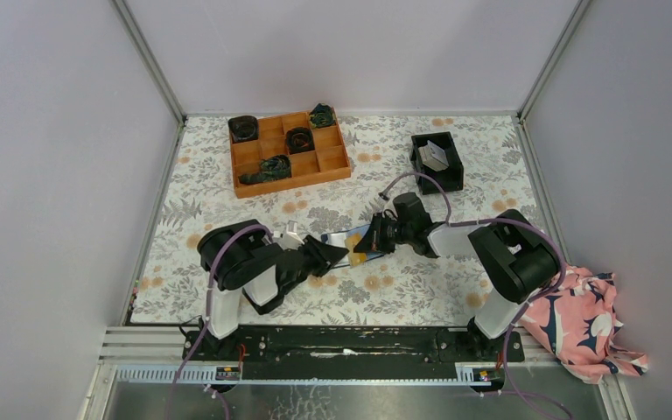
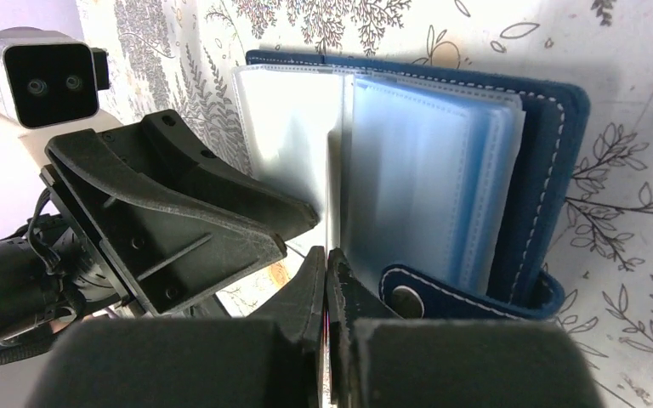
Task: Put the credit cards into the card holder
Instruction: Insert the credit card into the card holder.
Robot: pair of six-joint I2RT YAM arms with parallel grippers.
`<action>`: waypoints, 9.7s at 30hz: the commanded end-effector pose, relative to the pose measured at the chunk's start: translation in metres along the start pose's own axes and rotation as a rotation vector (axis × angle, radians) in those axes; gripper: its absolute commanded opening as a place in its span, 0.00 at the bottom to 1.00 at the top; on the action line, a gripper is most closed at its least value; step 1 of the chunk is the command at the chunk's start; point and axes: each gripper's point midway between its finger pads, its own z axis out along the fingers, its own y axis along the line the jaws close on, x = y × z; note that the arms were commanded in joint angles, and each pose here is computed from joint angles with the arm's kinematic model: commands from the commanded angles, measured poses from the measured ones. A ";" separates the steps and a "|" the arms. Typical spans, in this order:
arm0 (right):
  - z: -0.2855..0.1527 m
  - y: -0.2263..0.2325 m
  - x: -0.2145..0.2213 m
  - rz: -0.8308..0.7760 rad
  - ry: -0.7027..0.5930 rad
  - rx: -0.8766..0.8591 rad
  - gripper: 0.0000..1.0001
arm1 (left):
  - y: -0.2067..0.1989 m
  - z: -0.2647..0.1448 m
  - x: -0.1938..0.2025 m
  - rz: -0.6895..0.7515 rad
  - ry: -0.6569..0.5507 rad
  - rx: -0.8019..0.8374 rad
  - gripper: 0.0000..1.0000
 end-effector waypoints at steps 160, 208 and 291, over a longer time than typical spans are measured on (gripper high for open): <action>-0.040 -0.056 -0.025 -0.115 -0.147 0.365 0.26 | -0.024 -0.005 -0.016 0.057 -0.073 -0.088 0.00; -0.039 -0.060 -0.021 -0.110 -0.141 0.363 0.26 | -0.017 0.002 -0.011 0.044 -0.058 -0.069 0.00; -0.035 -0.066 -0.015 -0.103 -0.124 0.365 0.26 | 0.004 0.014 0.008 0.074 -0.070 -0.152 0.00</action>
